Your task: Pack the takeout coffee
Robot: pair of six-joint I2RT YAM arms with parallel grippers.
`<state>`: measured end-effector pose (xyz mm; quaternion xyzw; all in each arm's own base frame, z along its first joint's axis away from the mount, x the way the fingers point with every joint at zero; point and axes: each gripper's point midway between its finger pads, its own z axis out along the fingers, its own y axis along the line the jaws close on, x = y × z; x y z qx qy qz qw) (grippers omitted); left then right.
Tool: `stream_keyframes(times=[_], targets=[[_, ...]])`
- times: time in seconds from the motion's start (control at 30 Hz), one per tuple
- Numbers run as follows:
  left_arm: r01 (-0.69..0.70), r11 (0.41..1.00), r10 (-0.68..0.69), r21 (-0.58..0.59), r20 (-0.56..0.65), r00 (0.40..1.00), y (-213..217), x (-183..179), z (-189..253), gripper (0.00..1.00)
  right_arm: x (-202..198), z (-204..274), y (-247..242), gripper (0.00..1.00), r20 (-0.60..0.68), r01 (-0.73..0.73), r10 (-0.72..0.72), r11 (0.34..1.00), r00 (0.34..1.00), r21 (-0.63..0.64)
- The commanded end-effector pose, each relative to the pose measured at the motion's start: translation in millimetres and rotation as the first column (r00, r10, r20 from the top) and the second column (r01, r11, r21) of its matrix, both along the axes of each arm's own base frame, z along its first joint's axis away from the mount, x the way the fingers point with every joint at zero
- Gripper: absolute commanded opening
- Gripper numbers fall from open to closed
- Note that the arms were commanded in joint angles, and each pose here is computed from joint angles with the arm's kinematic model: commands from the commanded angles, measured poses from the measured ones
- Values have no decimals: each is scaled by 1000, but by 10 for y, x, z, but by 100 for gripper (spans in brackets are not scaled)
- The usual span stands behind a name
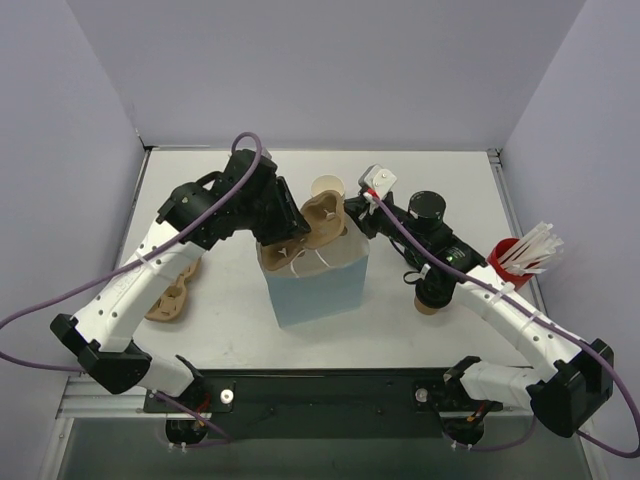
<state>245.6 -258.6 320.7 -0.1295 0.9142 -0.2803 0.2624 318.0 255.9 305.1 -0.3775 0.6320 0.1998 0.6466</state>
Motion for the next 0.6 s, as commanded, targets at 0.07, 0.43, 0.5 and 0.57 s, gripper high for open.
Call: stream_keyframes(times=[0.07, 0.43, 0.5, 0.57], targets=[[27, 993, -29, 112, 15, 999, 114, -16, 11, 34, -11, 354, -9, 0, 0, 35, -35, 996, 999, 87], [63, 978, -70, 197, 30, 997, 156, -5, 51, 34, -20, 303, -93, 0, -133, 155, -147, 986, 980, 55], [71, 977, -80, 199, 35, 996, 154, -10, 56, 34, 20, 261, -102, 0, -174, 184, -173, 982, 969, 46], [81, 976, -91, 201, 40, 995, 160, -20, 72, 34, 82, 309, -109, 0, -191, 204, -190, 977, 963, 56]])
